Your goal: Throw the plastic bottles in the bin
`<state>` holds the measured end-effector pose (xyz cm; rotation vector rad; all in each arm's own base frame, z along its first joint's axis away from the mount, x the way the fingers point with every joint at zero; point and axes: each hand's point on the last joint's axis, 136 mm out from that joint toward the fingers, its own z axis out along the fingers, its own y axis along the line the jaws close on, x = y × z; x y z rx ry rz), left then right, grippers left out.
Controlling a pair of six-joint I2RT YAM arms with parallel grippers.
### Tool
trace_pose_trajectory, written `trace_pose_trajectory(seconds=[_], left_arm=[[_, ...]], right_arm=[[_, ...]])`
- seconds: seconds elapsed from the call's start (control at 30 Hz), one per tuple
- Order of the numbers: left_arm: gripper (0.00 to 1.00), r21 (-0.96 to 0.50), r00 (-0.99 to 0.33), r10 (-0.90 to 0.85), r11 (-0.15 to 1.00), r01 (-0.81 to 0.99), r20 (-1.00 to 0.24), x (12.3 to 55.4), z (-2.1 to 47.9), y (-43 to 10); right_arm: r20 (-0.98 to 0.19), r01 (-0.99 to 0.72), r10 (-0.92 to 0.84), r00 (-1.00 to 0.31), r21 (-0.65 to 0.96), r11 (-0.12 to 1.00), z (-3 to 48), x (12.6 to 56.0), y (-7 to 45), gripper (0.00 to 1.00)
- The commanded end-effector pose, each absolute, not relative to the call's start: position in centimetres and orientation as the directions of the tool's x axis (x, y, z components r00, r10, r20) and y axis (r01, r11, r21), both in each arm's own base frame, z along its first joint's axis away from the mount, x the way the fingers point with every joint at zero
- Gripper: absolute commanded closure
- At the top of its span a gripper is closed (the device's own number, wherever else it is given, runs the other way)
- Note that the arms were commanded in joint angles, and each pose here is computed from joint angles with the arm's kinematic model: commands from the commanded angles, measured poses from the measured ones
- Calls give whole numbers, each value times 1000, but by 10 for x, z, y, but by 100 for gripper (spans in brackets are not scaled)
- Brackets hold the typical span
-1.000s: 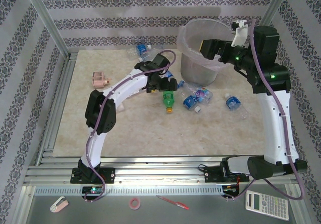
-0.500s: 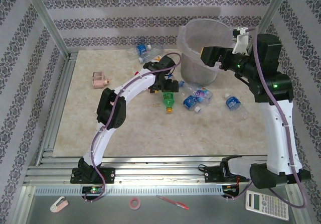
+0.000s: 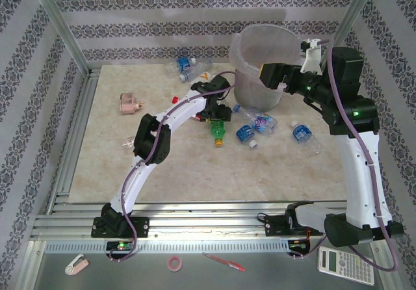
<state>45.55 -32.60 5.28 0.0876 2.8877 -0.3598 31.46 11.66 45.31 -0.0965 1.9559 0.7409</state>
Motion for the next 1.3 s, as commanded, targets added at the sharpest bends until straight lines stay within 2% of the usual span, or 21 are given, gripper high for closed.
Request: trace_pose_trajectory(seconds=[0.0, 0.17, 0.57, 1.27], left_arm=[[30, -209, -978, 77, 971, 119, -196, 444, 49, -326], [41, -205, -976, 98, 969, 139, -196, 441, 52, -325], [52, -281, -953, 111, 940, 192, -282, 437, 91, -330], [54, -489, -880, 36, 820, 297, -473, 415, 196, -343]], right_arm=[[-841, -388, 244, -482, 455, 802, 458, 308, 119, 2], [-844, -391, 243, -479, 452, 802, 458, 308, 119, 2], [-836, -392, 246, -491, 464, 795, 451, 317, 122, 2], [-807, -411, 249, -536, 507, 758, 442, 320, 132, 2]])
